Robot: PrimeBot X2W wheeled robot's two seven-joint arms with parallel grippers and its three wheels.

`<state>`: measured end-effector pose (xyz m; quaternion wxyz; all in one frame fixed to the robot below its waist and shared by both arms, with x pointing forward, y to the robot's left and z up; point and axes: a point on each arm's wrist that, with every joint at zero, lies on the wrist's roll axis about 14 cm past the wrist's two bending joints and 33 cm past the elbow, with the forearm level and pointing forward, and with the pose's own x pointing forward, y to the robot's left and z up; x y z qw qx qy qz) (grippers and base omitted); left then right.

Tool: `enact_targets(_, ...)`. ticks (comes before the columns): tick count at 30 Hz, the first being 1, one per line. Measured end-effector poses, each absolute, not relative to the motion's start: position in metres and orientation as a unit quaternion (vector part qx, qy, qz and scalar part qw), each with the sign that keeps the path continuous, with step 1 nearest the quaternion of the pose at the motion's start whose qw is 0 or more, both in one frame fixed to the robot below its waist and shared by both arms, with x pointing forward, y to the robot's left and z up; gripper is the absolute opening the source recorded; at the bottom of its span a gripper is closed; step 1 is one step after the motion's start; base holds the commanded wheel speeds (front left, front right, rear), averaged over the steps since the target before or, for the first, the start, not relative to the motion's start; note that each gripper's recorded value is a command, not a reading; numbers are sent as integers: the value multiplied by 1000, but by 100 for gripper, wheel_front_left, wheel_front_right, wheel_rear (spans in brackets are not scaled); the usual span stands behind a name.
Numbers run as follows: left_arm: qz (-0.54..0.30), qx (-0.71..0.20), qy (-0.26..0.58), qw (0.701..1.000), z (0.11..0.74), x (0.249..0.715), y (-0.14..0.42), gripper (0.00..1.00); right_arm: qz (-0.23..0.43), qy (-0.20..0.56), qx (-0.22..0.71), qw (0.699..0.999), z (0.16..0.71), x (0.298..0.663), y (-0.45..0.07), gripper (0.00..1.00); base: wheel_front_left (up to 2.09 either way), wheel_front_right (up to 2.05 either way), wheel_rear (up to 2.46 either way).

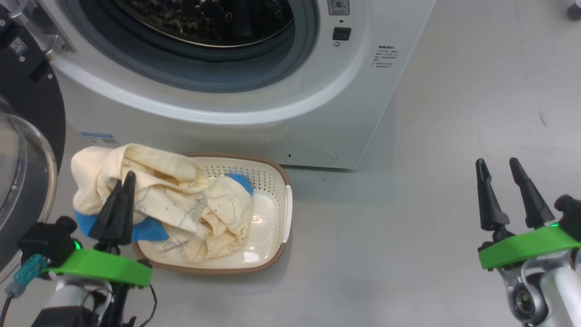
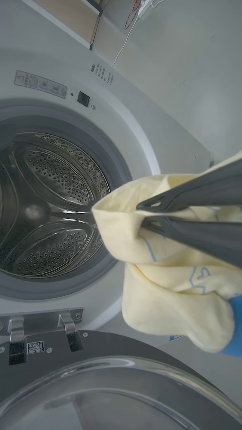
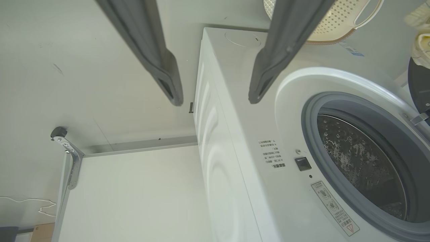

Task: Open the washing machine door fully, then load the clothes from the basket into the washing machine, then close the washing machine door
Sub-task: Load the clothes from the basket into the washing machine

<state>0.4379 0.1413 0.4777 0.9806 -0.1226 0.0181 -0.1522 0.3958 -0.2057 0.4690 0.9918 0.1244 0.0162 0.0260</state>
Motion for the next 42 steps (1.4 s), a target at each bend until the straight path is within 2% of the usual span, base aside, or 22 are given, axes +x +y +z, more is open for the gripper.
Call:
enact_targets(23,-209,-129,-32,969,487,588,89,0,-10,41,127,991,432,443,-216,100,0,0,0)
enact_targets(35,-238,-109,-33,965,492,639,57,0,-12,53,129,990,421,447,-214,100,0,0,0)
enact_targets(42,-240,-99,0,966,474,663,47,0,-9,56,128,990,419,449,-211,100,0,0,0)
